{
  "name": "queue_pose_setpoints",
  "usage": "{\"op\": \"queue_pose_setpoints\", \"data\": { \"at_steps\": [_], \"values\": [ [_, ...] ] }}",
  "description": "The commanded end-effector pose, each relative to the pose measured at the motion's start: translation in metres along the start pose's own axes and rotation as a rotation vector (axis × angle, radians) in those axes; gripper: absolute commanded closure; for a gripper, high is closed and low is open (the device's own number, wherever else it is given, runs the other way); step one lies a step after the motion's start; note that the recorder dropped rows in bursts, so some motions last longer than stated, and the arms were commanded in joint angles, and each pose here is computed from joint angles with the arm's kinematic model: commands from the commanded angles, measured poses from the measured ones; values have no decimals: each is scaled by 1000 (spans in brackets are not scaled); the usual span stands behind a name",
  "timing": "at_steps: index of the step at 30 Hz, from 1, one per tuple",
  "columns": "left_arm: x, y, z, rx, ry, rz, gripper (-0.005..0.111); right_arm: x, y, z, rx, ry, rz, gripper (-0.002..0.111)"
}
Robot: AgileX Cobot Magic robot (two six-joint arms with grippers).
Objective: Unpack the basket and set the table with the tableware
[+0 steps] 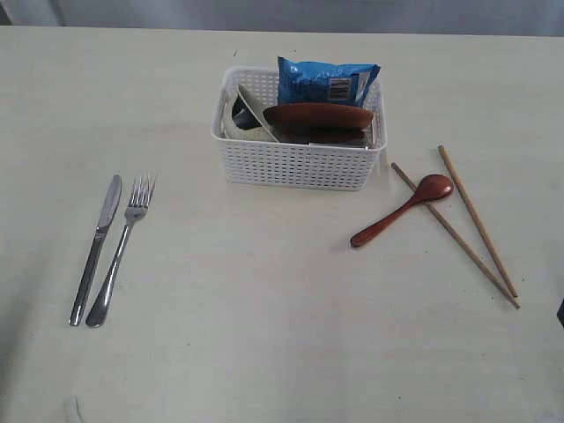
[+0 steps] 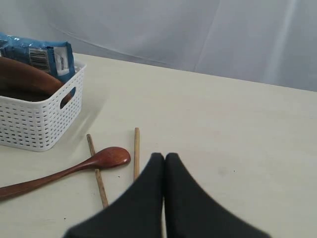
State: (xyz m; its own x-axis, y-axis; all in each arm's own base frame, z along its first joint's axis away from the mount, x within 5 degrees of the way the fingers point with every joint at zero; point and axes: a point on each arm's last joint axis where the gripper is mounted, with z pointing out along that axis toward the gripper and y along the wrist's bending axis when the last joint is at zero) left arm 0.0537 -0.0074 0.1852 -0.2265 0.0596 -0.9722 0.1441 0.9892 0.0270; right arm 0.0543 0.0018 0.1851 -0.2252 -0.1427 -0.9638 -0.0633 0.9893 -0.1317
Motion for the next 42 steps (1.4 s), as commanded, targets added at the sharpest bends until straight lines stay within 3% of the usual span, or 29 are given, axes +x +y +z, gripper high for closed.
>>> {"op": "queue_pose_setpoints", "data": {
  "at_steps": [1,9,12,17,22,26,31,34,38,42],
  "values": [
    [1,0,0,-1,-1,-15,107,1,0,0,9,-4,-5,109],
    [1,0,0,-1,-1,-15,107,1,0,0,9,-4,-5,109],
    [1,0,0,-1,-1,-15,107,-7,-1,0,11,-89,28,109],
    [1,0,0,-1,-1,-15,107,-37,-7,-9,49,-432,168,109],
    [1,0,0,-1,-1,-15,107,-67,-21,-34,92,-895,391,109],
    [1,0,0,-1,-1,-15,107,-77,-26,-53,-5,-1161,593,109],
    [1,0,0,-1,-1,-15,107,-103,-21,-55,-223,-964,846,109],
    [1,0,0,-1,-1,-15,107,-128,-17,-73,-309,-983,808,109],
    [1,0,0,-1,-1,-15,107,-158,-18,-77,-281,-933,716,109],
    [1,0,0,-1,-1,-15,107,-181,-25,-55,-155,-628,735,109]
  ]
}}
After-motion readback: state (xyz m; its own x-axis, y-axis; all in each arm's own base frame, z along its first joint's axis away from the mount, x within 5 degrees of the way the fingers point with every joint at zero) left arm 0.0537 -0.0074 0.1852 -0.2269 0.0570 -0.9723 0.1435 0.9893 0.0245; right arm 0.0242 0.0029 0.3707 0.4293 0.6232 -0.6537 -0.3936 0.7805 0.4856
